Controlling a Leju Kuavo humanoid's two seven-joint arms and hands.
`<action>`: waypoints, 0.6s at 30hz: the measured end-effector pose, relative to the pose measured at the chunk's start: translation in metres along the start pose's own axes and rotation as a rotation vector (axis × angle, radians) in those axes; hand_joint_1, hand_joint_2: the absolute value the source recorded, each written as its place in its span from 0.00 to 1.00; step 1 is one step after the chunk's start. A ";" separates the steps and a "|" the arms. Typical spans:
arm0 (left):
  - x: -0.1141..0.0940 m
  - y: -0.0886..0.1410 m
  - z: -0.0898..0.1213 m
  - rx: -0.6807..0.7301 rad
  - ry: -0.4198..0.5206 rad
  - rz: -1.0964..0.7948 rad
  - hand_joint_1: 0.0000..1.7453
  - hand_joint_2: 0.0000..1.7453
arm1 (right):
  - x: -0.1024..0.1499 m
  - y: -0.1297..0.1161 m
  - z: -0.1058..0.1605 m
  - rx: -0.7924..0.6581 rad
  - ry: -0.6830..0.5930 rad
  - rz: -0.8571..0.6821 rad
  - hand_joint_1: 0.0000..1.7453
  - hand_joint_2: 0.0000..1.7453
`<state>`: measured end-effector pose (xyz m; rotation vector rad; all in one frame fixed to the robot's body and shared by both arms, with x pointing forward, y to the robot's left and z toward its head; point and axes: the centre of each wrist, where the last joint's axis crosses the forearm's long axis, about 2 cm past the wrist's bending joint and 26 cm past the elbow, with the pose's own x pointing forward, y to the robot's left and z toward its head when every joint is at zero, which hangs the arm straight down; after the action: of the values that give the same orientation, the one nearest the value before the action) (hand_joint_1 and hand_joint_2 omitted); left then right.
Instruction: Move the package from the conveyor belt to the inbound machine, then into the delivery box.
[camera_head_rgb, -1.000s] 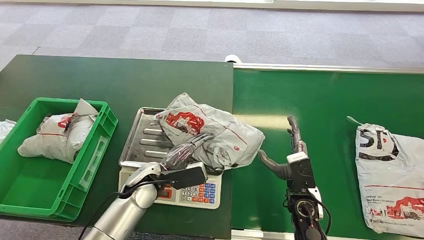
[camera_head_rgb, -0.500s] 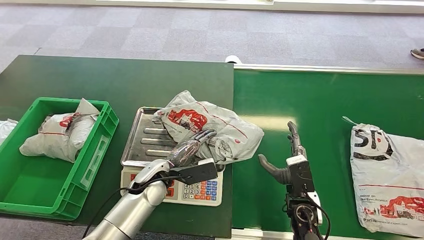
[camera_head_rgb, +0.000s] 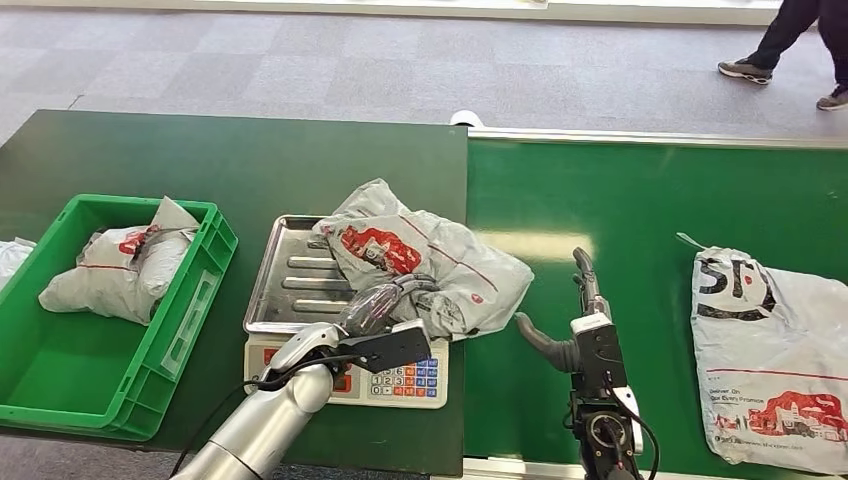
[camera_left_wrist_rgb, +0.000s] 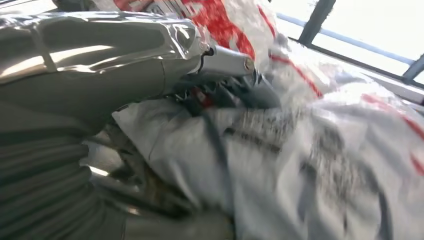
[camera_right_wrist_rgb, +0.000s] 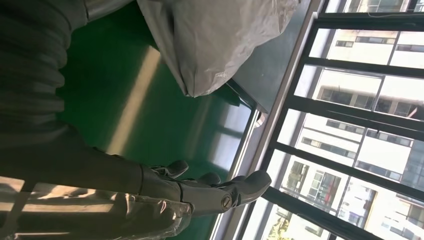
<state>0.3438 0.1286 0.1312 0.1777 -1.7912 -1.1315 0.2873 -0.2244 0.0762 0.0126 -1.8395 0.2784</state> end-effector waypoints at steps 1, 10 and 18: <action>0.000 0.001 0.000 0.009 -0.009 0.013 1.00 1.00 | 0.000 0.000 0.000 0.000 0.003 0.000 0.00 1.00; 0.002 0.004 0.000 0.041 -0.070 0.126 0.99 1.00 | -0.001 0.001 0.000 0.003 0.015 -0.002 0.00 1.00; 0.003 0.003 0.001 0.030 -0.102 0.176 0.98 1.00 | -0.003 0.002 0.002 0.006 0.027 -0.004 0.00 1.00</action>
<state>0.3426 0.1293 0.1354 -0.0202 -1.8744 -1.0041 0.2858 -0.2234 0.0723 0.0167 -1.8113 0.2794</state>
